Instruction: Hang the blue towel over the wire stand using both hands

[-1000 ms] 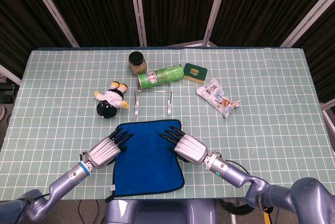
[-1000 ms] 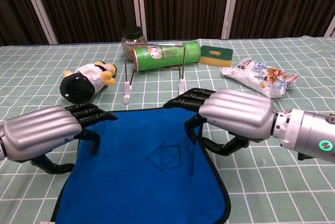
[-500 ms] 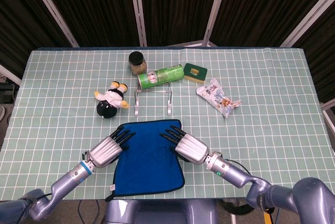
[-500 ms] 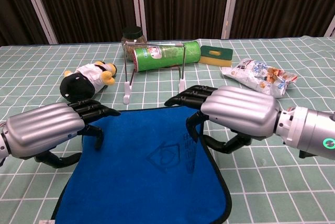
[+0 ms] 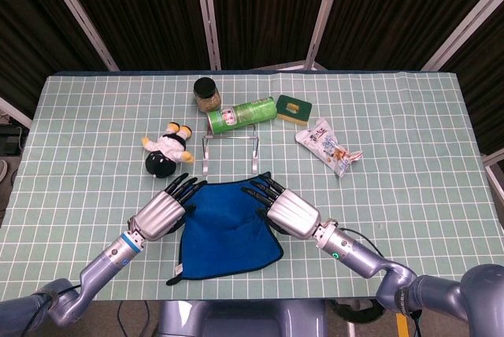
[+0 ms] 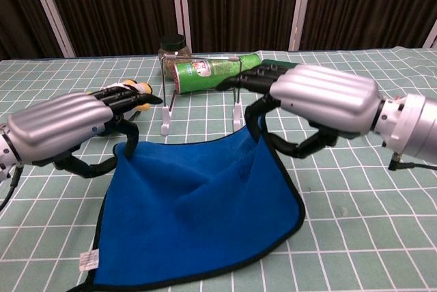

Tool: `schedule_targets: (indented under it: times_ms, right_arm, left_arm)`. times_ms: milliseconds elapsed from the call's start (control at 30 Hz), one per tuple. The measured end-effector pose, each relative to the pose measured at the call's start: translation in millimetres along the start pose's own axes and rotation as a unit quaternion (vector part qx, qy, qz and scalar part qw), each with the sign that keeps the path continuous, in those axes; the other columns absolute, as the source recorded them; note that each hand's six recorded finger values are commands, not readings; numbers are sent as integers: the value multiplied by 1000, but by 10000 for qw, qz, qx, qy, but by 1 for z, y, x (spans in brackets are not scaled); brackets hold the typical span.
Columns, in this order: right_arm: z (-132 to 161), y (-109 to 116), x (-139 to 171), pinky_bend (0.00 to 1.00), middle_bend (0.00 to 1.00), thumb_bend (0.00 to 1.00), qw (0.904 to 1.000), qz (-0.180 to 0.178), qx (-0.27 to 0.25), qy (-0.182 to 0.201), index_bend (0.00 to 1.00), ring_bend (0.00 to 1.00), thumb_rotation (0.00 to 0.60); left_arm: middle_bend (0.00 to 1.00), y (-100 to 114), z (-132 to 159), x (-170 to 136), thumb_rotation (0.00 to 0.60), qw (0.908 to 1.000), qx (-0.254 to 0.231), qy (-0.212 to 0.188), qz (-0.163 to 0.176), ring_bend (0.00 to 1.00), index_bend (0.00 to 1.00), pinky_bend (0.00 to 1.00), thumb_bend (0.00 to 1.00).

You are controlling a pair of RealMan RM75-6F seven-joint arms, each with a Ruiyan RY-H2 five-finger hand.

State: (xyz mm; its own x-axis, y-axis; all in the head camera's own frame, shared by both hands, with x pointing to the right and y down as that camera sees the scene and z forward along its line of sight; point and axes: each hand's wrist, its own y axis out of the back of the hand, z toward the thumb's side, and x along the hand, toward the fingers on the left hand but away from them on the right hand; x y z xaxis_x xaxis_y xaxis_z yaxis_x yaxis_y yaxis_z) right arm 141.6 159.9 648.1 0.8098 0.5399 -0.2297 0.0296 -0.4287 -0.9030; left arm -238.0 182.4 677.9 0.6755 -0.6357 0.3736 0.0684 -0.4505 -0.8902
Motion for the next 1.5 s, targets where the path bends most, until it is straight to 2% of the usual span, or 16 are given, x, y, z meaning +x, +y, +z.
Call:
schedule_targets:
  times_ms: [300,433,633,800,1100,1300,1500]
  right_arm:
    - [-15,67,-18,0,50,516,9976,-601,263,-209,634,0,600]
    - [-25,98,-29,0,55,516,9949,-885,303,-375,635,0,600]
    - [-43,135,-49,0,60,516,9905,-1191,212,-653,635,0,600]
    - [-62,147,-63,0,64,515,9878,-1249,145,-921,634,0,600]
    - [-97,138,-74,0,65,515,9818,-1179,-352,-1447,636,0,600]
    - [-106,150,-82,0,67,514,9756,-1441,-743,-1480,637,0,600]
    - [-117,171,-91,0,68,514,9709,-1658,-728,-1567,637,0,600]
  left_arm:
    - [0,57,-18,22,600,9974,-66,283,665,0,798,0,521]
    - [0,93,-35,36,600,9930,-53,532,1048,0,802,0,521]
    - [0,135,-64,52,600,9856,-65,947,1396,0,802,0,522]
    - [0,149,-81,64,600,9828,-86,1195,1407,0,802,0,522]
    - [0,152,-104,82,600,9790,-102,1534,1339,0,802,0,522]
    - [0,164,-113,87,600,9729,-242,1603,1651,0,802,0,520]
    - [0,180,-122,89,600,9649,-271,1733,1954,0,802,0,521]
